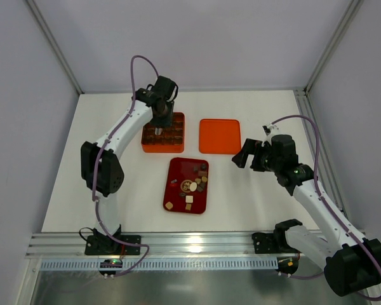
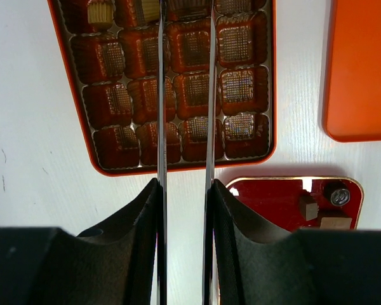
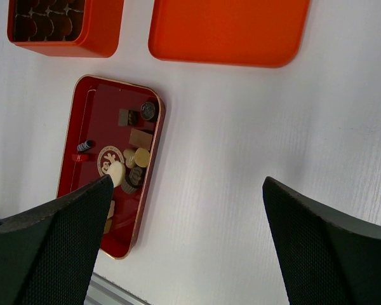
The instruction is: Pack the chocolate
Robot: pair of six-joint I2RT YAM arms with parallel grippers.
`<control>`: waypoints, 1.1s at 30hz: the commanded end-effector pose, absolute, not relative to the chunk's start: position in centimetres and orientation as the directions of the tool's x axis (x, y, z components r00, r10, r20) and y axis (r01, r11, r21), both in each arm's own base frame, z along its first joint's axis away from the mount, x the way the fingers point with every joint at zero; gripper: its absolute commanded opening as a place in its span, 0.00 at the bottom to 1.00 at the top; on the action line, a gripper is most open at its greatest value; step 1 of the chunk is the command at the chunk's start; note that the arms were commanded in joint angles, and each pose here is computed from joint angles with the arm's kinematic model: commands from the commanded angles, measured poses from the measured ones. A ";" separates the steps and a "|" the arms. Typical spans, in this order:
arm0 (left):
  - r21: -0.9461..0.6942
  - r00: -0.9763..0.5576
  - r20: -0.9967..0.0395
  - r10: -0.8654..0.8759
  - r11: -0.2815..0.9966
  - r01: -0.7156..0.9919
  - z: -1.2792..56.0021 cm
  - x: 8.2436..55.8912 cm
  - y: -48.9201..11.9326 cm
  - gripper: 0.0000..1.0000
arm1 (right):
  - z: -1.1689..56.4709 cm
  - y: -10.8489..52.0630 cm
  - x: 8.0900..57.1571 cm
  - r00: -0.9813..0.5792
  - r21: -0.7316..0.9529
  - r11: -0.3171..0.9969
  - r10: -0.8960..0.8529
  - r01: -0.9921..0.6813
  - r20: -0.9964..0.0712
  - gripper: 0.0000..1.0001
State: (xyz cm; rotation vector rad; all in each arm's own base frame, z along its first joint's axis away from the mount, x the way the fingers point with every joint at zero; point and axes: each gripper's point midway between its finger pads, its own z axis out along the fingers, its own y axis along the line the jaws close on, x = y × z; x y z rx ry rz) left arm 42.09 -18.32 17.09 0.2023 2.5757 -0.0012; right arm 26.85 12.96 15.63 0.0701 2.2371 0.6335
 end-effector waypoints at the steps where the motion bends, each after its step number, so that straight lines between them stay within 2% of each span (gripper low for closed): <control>1: 0.057 -0.821 -0.550 0.154 0.987 0.147 17.6 42.8 -17.9 0.35 | 17.6 13.2 27.4 -0.636 0.459 0.866 0.244 -0.197 -0.732 1.00; 15: 0.068 -0.814 -0.558 0.163 0.986 0.151 18.2 43.0 -17.7 0.44 | 17.7 13.2 27.3 -0.635 0.455 0.868 0.240 -0.199 -0.734 1.00; 22: 0.054 -0.809 -0.566 0.157 0.987 0.154 19.0 42.8 -17.8 0.43 | 18.0 13.2 27.4 -0.633 0.455 0.867 0.239 -0.202 -0.736 1.00; 33: 0.013 -0.774 -0.611 0.164 0.980 0.197 22.4 38.3 -18.9 0.42 | 18.6 13.3 27.3 -0.628 0.463 0.863 0.249 -0.202 -0.738 1.00</control>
